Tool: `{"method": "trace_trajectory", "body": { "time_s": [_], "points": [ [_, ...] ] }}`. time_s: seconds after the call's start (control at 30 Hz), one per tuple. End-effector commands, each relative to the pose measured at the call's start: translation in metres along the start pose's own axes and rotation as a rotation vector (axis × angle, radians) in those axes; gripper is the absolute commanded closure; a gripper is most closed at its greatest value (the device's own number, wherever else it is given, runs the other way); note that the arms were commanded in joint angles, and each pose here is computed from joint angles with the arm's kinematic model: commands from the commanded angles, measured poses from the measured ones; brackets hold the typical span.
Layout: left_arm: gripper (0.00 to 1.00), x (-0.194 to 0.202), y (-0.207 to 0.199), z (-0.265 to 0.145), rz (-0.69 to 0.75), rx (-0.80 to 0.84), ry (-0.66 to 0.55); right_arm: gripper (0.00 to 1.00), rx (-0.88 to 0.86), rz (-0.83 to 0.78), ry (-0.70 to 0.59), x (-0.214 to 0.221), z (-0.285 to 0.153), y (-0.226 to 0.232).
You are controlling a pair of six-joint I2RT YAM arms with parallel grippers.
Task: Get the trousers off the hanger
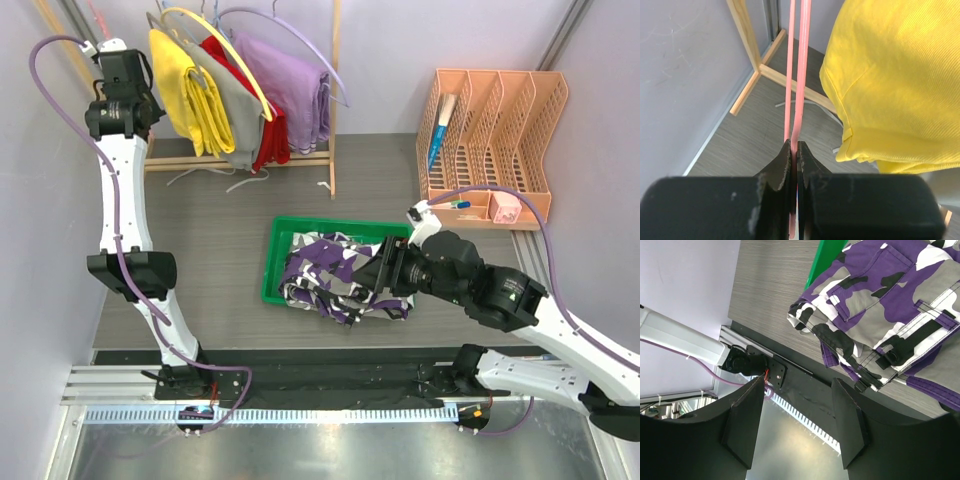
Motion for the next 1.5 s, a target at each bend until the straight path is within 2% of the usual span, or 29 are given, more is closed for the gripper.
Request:
{"method": "trace_trajectory", "body": {
  "time_s": [0.0,0.2,0.67,1.27,1.47],
  "points": [
    [1.00,-0.028,-0.016,-0.001,-0.024,0.070,-0.124,0.38,-0.045,-0.003,-0.076,-0.022,-0.007,0.015],
    [1.00,-0.037,-0.017,-0.005,-0.038,0.091,-0.187,0.39,-0.037,-0.025,-0.045,-0.019,0.003,0.016],
    [1.00,-0.049,-0.034,0.011,-0.031,0.159,-0.249,0.38,-0.028,-0.046,-0.052,-0.024,0.006,0.017],
    [1.00,-0.035,-0.042,0.058,0.044,0.124,-0.223,0.39,-0.030,-0.082,-0.067,-0.032,0.006,0.021],
    [1.00,-0.014,-0.032,0.070,0.060,0.061,-0.153,0.38,-0.037,-0.090,-0.058,-0.033,0.009,0.024]
  ]
}}
Point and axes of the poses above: each gripper's point midway between its finger pads, its own z axis out along the fingers, its own y axis along the line the jaws close on, x = y × z, the point moved 4 cm from there along -z, back along the fingers, and after that the axes turned 14 degrees about -z, right-handed, at the moved point
